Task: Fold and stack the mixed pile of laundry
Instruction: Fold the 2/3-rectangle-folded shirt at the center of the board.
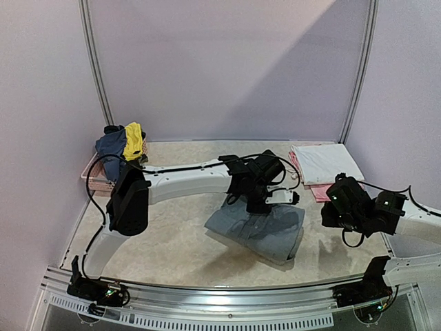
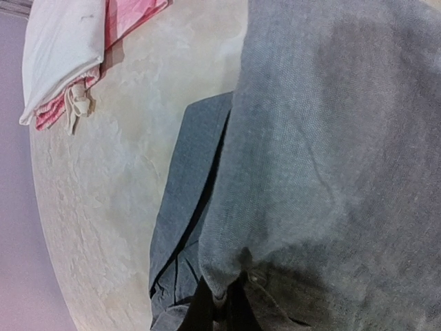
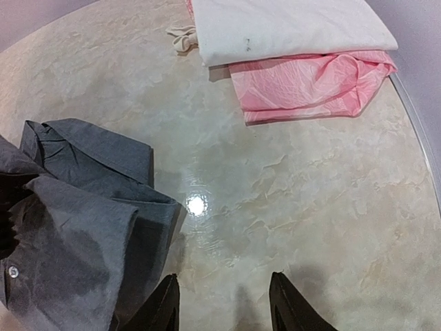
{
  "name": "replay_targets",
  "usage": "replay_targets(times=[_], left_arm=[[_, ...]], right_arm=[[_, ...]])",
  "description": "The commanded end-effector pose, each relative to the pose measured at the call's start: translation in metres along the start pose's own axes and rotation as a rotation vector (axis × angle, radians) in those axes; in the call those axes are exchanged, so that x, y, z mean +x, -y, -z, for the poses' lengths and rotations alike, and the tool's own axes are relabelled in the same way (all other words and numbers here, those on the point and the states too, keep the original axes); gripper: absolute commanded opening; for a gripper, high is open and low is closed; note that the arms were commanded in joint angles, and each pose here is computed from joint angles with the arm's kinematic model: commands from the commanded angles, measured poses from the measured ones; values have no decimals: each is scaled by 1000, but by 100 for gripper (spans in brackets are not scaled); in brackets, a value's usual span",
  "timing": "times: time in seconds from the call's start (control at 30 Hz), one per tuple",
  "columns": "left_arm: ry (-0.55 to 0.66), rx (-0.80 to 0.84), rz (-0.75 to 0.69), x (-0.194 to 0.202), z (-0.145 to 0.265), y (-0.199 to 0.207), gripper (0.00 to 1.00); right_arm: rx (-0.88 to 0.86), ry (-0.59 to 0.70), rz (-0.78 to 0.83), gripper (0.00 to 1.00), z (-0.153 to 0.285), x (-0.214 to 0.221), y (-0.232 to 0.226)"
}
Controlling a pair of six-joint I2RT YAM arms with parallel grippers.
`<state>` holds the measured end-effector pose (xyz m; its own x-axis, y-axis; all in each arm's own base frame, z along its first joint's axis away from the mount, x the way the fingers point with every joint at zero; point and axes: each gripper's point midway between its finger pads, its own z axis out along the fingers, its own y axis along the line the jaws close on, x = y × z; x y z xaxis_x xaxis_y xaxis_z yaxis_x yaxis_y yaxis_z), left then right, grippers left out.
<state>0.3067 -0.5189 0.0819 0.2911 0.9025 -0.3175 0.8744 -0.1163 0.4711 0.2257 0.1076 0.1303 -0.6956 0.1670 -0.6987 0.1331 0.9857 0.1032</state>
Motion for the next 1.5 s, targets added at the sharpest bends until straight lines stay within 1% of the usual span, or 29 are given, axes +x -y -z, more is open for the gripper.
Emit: replay_targets(times=[0.0,0.1,0.3,0.73,0.77,0.8,0.83,0.9,0.97,1.03,1.1,1.3,1.47], left_arm=[[33,-48,2,-1,-27,-20,0],[42,-62,-3,-4,-38,-25,0],[61,-61,-23,-5,-59,-21,0],[76,-92,-23,-3,-88,-22,0],[74,-103,-20,-2,-89,-23,2],[74,-117,-8,-2,-89,-26,10],[75,-124,2,-2,-89,-28,23],[85,-156,32,-4,-84,-35,39],[125,-194,61,-12,-72,-45,52],[172,-235,96,-19,-57,-56,61],[213,-275,134,-26,-41,-67,66],[343,-423,271,-43,21,-108,75],[416,-446,364,-47,67,-125,79]], right_arm=[[-41,-7,4,45,-6,2,-11],[-42,-13,11,44,-9,3,-13],[-47,-8,18,44,-11,3,-16],[-51,-10,42,42,-17,4,-22],[-52,-11,42,42,-18,4,-22],[-56,-11,40,42,-18,4,-23],[-62,-12,38,42,-18,4,-25],[-75,-13,35,42,-17,4,-27],[-89,-14,32,41,-16,3,-29],[-100,-12,28,41,-14,2,-30],[-114,-7,20,41,-12,-1,-32],[-146,33,2,41,3,-17,-36],[-241,71,-21,41,19,-33,-51]])
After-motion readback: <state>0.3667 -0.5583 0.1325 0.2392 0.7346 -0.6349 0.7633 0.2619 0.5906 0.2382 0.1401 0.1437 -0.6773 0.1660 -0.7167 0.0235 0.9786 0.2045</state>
